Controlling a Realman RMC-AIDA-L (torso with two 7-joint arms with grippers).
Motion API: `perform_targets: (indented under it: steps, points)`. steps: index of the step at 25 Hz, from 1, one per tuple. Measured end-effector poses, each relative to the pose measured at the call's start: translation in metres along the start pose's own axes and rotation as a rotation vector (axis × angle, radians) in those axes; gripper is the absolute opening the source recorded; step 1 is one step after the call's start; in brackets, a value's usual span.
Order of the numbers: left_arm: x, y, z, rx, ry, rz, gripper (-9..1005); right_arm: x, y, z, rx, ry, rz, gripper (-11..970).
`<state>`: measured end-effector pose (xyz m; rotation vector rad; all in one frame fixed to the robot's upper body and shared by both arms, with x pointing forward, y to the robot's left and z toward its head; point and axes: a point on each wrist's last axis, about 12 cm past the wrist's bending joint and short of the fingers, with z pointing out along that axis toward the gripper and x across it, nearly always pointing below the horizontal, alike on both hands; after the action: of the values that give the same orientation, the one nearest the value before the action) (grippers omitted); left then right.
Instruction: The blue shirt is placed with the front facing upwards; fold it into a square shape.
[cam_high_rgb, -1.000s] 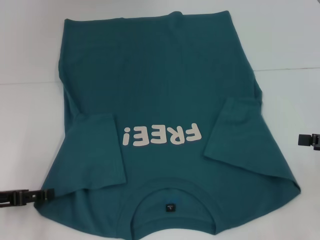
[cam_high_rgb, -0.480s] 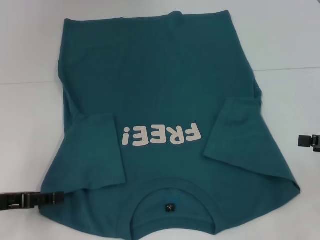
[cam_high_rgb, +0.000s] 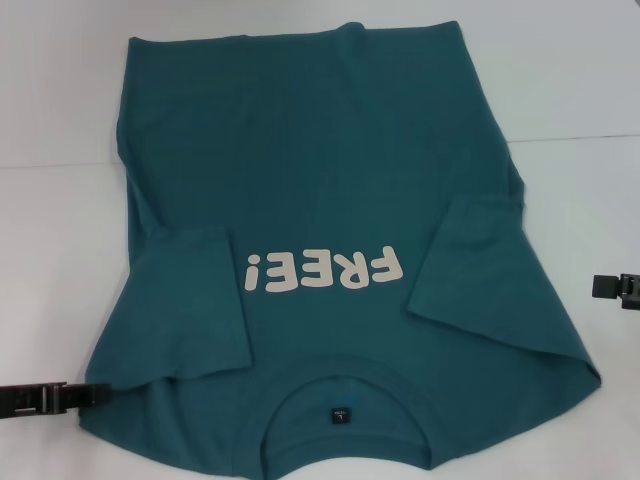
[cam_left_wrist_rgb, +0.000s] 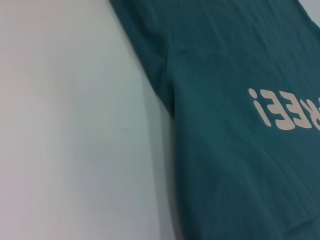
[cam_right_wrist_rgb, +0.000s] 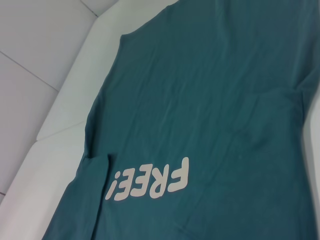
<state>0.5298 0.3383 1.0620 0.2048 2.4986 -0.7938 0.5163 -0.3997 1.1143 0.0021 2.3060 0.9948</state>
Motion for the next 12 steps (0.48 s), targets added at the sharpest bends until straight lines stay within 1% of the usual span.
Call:
perform_targets:
  steps: [7,12]
  points:
    - [0.0005,0.0000,-0.0024,0.001,-0.011,-0.004,347,0.0024,-0.0009,0.0007,-0.003,0.003,0.011,942]
    - [-0.0006,-0.0010,-0.0043,0.003,-0.017,0.001,154,0.0036,-0.0012,0.0006,-0.003,0.003,0.014,941]
